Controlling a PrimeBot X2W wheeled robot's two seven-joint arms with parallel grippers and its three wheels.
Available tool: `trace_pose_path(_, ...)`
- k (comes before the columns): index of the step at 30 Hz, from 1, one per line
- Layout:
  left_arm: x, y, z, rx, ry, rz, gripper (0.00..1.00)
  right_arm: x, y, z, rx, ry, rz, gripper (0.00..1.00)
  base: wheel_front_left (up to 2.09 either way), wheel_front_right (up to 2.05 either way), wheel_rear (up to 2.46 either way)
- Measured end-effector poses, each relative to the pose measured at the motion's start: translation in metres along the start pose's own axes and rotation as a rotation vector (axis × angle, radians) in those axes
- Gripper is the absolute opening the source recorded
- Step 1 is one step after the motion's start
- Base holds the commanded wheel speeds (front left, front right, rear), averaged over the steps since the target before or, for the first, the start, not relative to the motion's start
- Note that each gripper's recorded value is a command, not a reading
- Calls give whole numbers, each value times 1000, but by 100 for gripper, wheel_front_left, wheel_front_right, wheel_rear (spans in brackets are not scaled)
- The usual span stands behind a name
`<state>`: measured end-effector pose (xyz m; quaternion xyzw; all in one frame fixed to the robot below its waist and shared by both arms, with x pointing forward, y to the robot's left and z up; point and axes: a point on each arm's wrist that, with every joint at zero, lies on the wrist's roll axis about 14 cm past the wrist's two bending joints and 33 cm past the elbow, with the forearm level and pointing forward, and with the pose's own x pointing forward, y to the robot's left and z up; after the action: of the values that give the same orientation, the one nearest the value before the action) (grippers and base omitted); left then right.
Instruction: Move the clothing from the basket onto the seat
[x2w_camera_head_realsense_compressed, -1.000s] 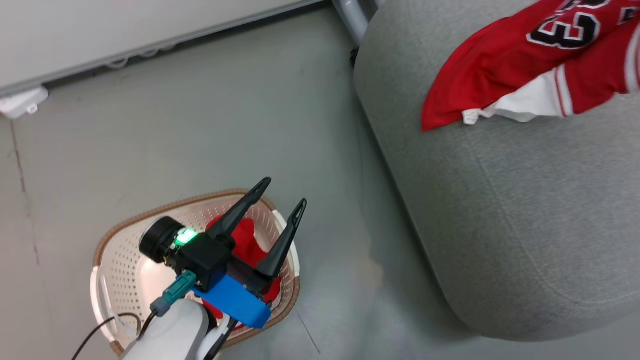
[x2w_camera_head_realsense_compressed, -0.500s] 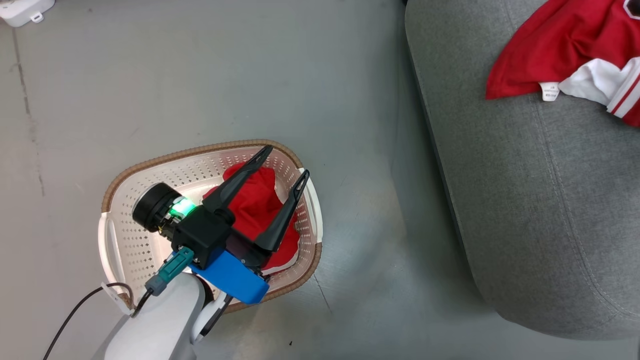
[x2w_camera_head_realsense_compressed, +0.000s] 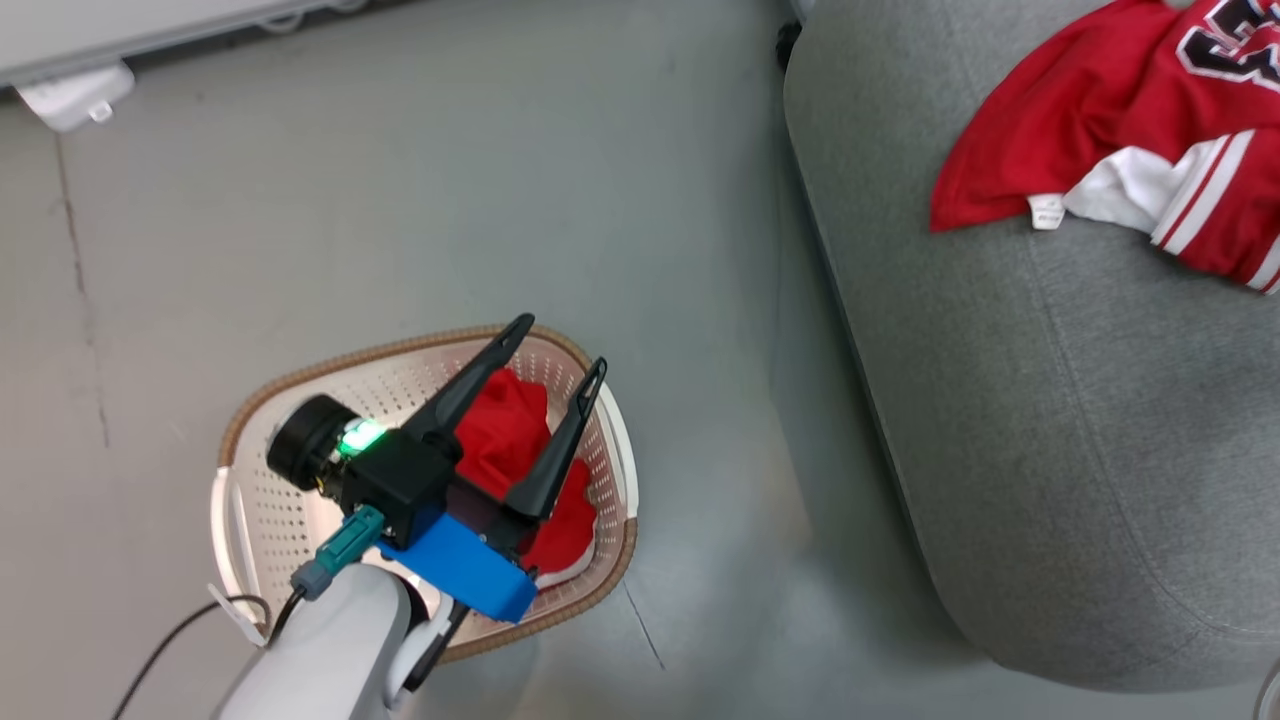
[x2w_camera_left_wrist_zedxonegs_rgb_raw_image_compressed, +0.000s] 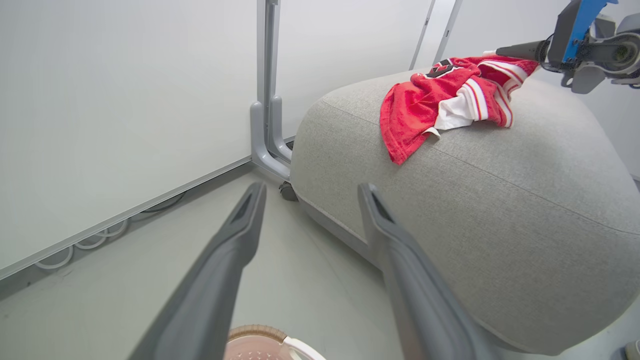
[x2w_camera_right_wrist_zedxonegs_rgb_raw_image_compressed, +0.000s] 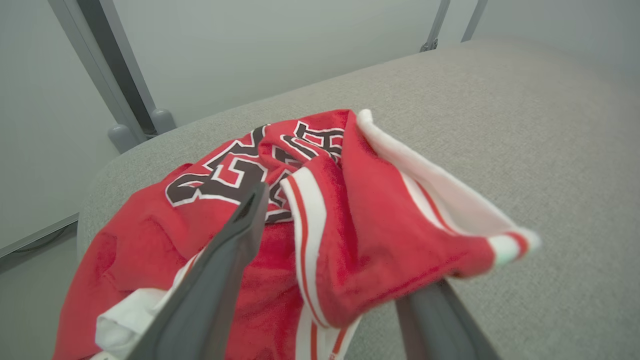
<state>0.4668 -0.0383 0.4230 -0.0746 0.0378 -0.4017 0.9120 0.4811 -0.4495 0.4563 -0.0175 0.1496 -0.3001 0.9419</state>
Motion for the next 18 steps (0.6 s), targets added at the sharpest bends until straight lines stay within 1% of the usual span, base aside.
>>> trace_pose_path(7,-18,-7,21,-12,-24,56,100,-28,-4,10,-31,-41,40,100,0,0,0)
trace_pose_path(11,-32,-12,35,-8,-43,94,100,-48,-4,19,-53,-88,75,100,0,0,0)
trace_pose_path(18,-66,-13,54,3,-71,186,100,-89,22,27,-62,-182,195,100,0,0,0)
